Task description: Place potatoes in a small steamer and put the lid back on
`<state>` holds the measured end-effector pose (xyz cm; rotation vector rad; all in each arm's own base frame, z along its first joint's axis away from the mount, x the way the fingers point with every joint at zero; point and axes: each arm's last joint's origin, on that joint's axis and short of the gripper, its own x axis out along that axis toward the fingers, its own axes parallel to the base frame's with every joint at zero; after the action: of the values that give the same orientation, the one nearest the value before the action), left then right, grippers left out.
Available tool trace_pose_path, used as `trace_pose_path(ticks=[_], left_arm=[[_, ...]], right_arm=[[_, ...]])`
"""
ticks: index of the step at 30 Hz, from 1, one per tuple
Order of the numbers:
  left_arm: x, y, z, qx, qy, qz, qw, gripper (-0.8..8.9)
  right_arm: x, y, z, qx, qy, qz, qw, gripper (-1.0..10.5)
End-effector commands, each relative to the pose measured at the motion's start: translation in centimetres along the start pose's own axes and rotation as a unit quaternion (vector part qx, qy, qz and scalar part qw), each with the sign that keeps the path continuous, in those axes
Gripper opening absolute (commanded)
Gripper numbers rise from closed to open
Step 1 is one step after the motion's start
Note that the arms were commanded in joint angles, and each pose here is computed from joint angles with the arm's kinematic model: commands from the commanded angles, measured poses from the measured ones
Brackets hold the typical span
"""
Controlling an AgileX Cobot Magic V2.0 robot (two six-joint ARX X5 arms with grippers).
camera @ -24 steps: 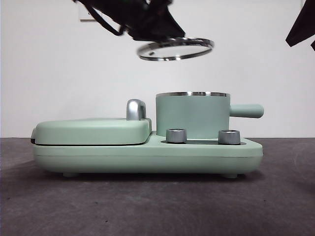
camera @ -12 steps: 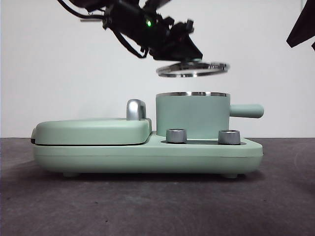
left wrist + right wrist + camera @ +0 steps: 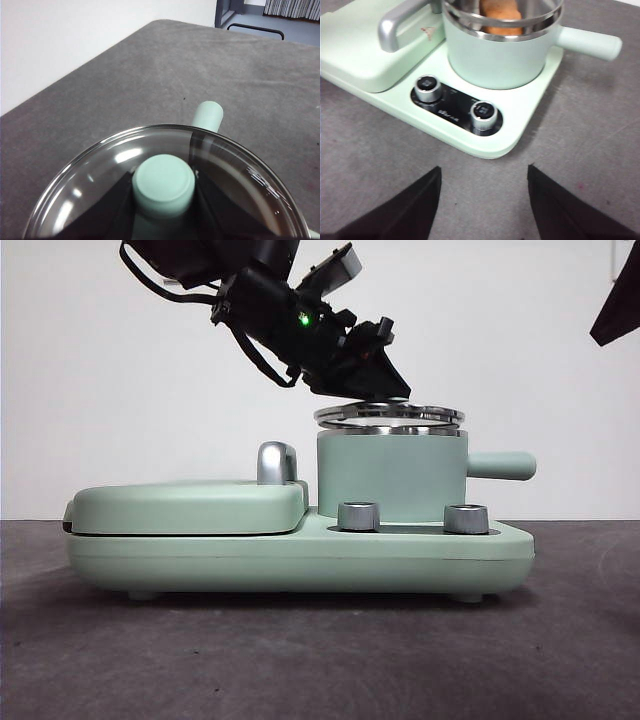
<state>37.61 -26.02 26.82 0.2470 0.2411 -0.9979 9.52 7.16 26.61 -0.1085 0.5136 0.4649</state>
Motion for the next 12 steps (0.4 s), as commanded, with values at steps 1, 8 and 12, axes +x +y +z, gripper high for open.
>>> trace_pose_path(ticks=[1, 8, 12], left_arm=[[0.7, -0.1, 0.5, 0.013, -0.014, -0.004, 1.000, 0.13], [1.3, 0.0, -0.4, 0.009, -0.003, -0.006, 1.000, 0.13], [1.6, 0.0, -0.8, 0.006, 0.003, -0.008, 1.000, 0.13]], right_arm=[[0.0, 0.1, 0.1, 0.005, -0.002, 0.001, 1.000, 2.7], [0.0, 0.1, 0.1, 0.004, 0.000, 0.000, 1.000, 2.7], [0.0, 0.1, 0.0, 0.004, 0.002, -0.002, 1.000, 2.7]])
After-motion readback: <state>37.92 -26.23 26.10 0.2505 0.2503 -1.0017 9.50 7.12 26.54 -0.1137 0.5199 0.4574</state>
